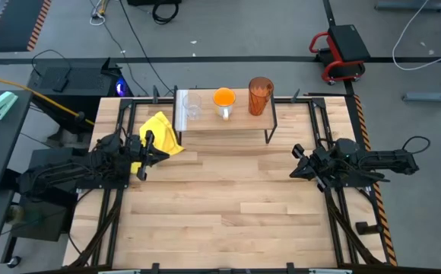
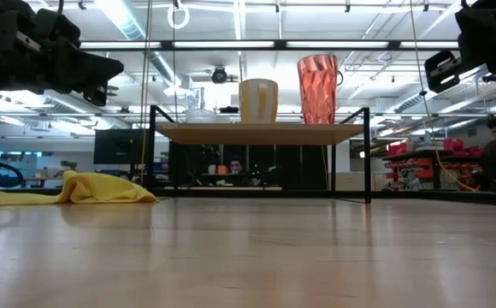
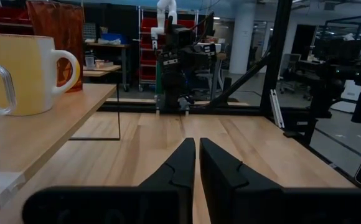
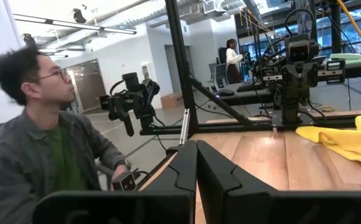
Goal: Stack small to large cups/mugs on shelf
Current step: Return to Home Position
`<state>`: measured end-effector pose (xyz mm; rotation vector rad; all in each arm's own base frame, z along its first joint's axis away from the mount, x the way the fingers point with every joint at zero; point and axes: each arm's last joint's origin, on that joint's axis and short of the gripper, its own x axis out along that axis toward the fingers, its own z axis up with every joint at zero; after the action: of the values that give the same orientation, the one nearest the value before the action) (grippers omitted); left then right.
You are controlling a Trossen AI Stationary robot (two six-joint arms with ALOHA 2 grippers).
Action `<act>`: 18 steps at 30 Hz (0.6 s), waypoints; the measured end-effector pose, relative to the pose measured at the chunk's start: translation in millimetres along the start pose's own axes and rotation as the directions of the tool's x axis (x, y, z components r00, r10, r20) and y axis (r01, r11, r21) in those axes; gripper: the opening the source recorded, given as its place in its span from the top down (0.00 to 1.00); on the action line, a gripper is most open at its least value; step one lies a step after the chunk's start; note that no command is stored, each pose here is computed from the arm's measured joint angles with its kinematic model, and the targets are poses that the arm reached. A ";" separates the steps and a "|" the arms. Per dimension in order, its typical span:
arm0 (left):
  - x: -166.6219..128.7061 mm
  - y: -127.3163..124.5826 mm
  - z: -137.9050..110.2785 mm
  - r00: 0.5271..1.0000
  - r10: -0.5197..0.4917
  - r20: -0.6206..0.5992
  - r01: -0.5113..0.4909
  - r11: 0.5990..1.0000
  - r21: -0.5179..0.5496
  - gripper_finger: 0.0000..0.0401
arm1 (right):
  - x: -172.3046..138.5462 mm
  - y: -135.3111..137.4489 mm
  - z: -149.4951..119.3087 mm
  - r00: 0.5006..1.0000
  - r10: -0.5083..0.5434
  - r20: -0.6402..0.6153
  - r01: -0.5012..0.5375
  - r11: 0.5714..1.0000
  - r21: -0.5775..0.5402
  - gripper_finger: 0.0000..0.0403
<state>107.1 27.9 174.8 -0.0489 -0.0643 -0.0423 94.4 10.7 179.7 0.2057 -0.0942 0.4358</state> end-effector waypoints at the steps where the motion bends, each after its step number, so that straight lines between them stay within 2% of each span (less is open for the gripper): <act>1: 0.0 0.0 0.0 1.000 0.000 0.000 0.000 1.000 0.000 0.93 | 0.0 0.0 0.0 1.000 0.000 0.000 0.000 1.000 0.000 0.96; 18: 0.0 0.0 -0.1 1.000 0.000 0.000 0.000 1.000 0.000 0.91 | 0.0 0.0 0.1 1.000 0.000 0.000 0.000 1.000 0.000 0.96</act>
<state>107.1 27.9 174.6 -0.0491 -0.0639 -0.0423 94.4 10.7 179.8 0.2057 -0.0946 0.4358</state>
